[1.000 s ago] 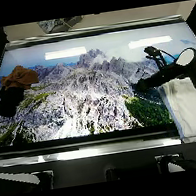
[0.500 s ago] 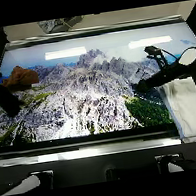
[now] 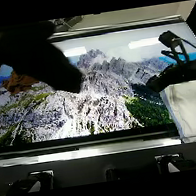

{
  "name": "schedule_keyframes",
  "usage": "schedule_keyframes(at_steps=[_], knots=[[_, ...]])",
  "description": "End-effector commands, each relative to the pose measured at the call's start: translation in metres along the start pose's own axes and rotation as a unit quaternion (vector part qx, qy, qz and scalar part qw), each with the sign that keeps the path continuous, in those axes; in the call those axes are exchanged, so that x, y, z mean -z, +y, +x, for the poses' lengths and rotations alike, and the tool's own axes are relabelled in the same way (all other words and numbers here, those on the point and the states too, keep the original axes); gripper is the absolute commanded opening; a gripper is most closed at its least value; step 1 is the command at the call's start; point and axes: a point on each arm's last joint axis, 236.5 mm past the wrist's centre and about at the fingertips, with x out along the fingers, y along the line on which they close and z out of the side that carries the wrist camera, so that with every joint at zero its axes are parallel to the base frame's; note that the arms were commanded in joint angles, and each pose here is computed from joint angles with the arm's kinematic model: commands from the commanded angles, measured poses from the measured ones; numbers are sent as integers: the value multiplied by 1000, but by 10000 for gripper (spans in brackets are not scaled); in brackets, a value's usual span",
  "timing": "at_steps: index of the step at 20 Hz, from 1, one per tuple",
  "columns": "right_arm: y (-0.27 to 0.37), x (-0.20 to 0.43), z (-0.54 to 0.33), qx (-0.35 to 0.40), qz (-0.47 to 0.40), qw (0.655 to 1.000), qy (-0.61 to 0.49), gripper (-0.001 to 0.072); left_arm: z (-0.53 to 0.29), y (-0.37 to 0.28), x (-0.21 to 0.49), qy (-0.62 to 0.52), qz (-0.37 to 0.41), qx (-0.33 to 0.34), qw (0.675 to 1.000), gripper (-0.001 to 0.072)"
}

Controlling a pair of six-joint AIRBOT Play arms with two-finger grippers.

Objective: Fold the shirts.

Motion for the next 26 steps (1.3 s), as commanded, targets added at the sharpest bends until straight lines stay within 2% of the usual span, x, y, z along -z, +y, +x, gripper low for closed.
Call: schedule_keyframes(at_steps=[1, 5, 9, 13, 14, 15, 16, 18, 21, 23, 26], knots=[[-10, 9, -36, 63, -14, 998, -7, 676, 27, -22, 76, 94, -28, 40, 994, 31], [-4, 26, -38, 53, -13, 998, 27, 676, 64, 40, 186, 222, -95, -8, 970, 31], [-6, 32, -19, 34, -4, 998, 55, 675, 86, 120, 281, 323, -155, -82, 930, 31], [-7, 41, 41, -33, 26, 993, 112, 668, 110, 188, 318, 358, -218, -138, 897, 36], [0, 42, 58, -66, 38, 990, 121, 668, 112, 199, 317, 359, -236, -144, 891, 167], [10, 41, 73, -103, 43, 986, 124, 669, 112, 205, 312, 358, -254, -143, 887, 531], [22, 38, 87, -145, 45, 981, 122, 671, 108, 211, 302, 358, -259, -142, 886, 713], [35, 38, 107, -196, 53, 971, 127, 679, 89, 219, 272, 367, -226, -122, 894, 714], [45, 52, 122, -229, 63, 958, 162, 679, 37, 252, 245, 390, -202, -158, 884, 711], [59, 55, 130, -238, 48, 955, 171, 684, 1, 267, 259, 433, -196, -186, 860, 706], [81, 40, 148, -231, 18, 962, 147, 700, -12, 250, 310, 474, -225, -156, 836, 701]])
